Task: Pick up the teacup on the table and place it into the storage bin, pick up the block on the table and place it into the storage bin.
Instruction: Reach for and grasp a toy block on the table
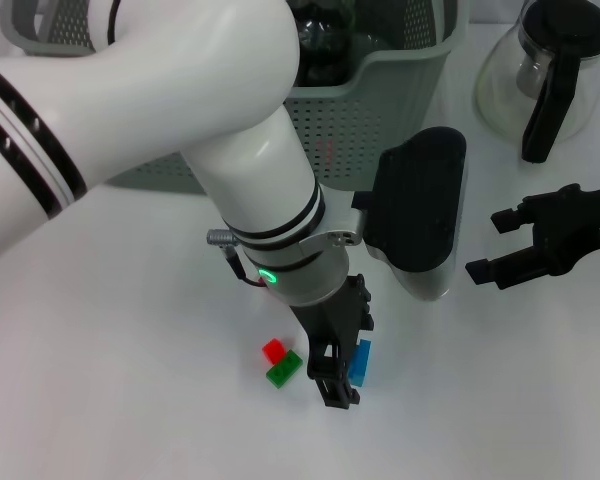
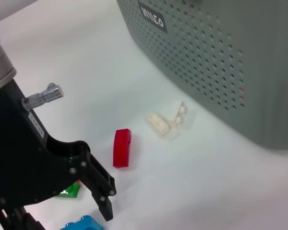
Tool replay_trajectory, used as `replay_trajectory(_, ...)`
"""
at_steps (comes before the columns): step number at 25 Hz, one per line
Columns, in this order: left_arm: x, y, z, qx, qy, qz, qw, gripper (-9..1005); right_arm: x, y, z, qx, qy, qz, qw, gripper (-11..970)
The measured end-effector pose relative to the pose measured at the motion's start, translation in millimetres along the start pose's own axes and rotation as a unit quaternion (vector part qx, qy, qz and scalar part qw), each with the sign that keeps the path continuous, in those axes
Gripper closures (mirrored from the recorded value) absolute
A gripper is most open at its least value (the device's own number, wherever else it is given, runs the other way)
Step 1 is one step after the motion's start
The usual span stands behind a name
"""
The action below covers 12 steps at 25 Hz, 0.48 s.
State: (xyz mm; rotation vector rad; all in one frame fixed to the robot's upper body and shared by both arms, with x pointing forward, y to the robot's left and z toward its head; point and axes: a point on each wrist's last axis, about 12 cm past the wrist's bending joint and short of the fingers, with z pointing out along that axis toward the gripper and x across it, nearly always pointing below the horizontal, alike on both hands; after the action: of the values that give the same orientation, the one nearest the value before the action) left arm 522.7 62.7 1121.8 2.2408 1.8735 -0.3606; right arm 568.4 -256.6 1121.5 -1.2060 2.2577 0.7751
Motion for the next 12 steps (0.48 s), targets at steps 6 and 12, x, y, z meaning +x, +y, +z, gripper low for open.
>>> replay_trajectory(6, -1.2, -0.2, 2.5, -0.002, 0.000, -0.002, 1.000, 163, 0.3, -1.1, 0.7, 0.004, 0.000, 0.000, 1.000, 12)
replay_trajectory(12, -4.1, 0.1, 7.4, -0.004, 0.009, 0.003, 1.000, 163, 2.6, -1.4, 2.8, 0.003, 0.001, -0.001, 1.000, 12)
